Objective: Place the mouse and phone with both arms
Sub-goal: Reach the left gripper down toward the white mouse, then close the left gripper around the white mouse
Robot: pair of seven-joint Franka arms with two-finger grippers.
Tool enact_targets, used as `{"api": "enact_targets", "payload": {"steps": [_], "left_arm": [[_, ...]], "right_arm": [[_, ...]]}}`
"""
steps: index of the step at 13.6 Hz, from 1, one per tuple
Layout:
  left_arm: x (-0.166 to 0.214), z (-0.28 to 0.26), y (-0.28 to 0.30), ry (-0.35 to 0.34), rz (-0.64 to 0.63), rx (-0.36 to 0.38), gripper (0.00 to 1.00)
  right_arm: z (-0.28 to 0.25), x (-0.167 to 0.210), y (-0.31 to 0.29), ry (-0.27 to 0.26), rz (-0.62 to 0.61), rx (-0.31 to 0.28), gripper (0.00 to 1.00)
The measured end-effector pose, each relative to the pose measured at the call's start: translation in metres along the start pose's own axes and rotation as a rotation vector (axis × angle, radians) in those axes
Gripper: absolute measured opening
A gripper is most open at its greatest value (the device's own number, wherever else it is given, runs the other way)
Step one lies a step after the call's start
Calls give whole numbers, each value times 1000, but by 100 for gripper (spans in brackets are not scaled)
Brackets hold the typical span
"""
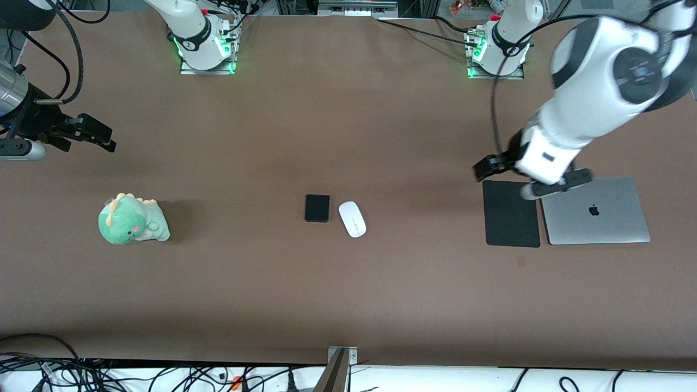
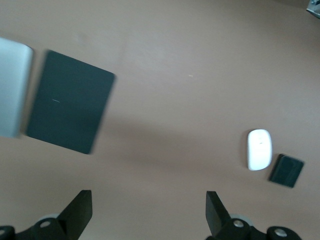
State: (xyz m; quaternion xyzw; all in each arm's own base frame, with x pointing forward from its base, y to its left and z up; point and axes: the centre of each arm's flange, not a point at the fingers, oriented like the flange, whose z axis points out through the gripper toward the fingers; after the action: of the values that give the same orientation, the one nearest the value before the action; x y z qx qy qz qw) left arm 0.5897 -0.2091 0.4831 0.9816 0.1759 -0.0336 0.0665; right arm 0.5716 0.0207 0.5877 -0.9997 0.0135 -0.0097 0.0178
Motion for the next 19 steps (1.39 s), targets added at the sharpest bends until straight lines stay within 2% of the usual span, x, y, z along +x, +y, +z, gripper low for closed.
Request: {"api": "enact_targets", "payload": {"steps": [3, 7, 9, 12, 15, 19], "left_arm": [[-17, 52, 60, -25, -67, 12, 100], [-23, 133, 130, 15, -162, 28, 100], [-27, 176, 150, 19, -201, 4, 100], [-24, 214, 167, 55, -228, 19, 100], [-45, 246, 201, 92, -285, 37, 100], [-50, 296, 233, 103, -336, -26, 100]], "right_arm": [[0, 0, 0, 0, -1, 0, 100], [0, 0, 0, -1, -1, 0, 100], [0, 0, -1, -1, -1, 0, 100], [3, 1, -2, -6, -3, 0, 100], [9, 2, -9, -17, -15, -1, 100], [18, 5, -14, -31, -24, -3, 100]]}}
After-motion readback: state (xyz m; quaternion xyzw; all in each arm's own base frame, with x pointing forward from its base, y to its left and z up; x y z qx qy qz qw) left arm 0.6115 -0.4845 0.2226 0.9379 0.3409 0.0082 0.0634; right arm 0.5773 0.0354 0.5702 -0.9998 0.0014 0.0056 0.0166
